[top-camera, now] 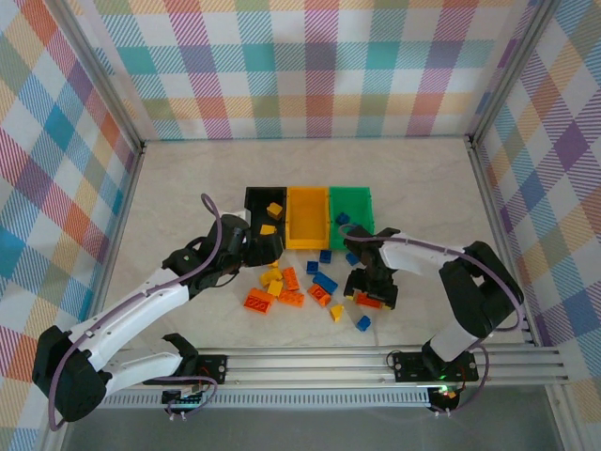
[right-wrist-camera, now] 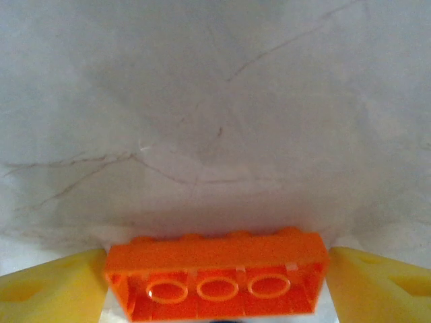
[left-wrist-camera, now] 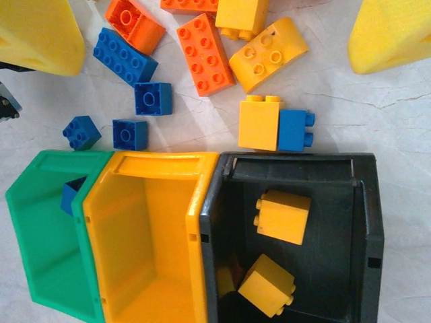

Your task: Sort the legos into containers by color

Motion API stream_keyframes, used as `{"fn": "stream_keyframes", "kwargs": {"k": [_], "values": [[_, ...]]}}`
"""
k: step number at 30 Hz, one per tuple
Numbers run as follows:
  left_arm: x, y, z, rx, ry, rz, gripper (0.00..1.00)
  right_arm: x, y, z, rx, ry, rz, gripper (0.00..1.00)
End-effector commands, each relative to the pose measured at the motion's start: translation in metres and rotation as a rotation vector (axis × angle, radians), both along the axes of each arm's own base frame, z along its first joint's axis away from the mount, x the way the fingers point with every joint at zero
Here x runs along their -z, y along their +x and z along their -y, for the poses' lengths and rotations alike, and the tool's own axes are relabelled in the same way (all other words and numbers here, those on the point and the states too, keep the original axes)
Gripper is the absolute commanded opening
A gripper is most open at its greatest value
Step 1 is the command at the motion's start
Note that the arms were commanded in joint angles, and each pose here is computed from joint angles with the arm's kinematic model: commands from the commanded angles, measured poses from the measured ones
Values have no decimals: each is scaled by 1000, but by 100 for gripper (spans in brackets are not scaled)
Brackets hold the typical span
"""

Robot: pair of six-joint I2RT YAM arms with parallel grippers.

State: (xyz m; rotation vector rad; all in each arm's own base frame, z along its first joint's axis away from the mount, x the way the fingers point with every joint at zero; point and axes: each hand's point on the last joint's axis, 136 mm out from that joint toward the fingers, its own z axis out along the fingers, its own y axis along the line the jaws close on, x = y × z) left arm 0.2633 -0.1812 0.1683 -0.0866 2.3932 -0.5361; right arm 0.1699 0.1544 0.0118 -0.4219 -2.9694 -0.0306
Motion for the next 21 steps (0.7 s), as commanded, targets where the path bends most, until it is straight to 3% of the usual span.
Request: {"fn": "stream_keyframes", "kwargs": {"k": [1,13,21], "values": [[1,-3,-6,-6,29,11,100,8,0,-4,-32,9,-9,81],[0,-4,-14,-33,67,-2,100,-1,10,-19,-118,126,83,66],[-10,-7,-20,-49,60,16,100,-84,57,-53,-277,300,390,61]]}}
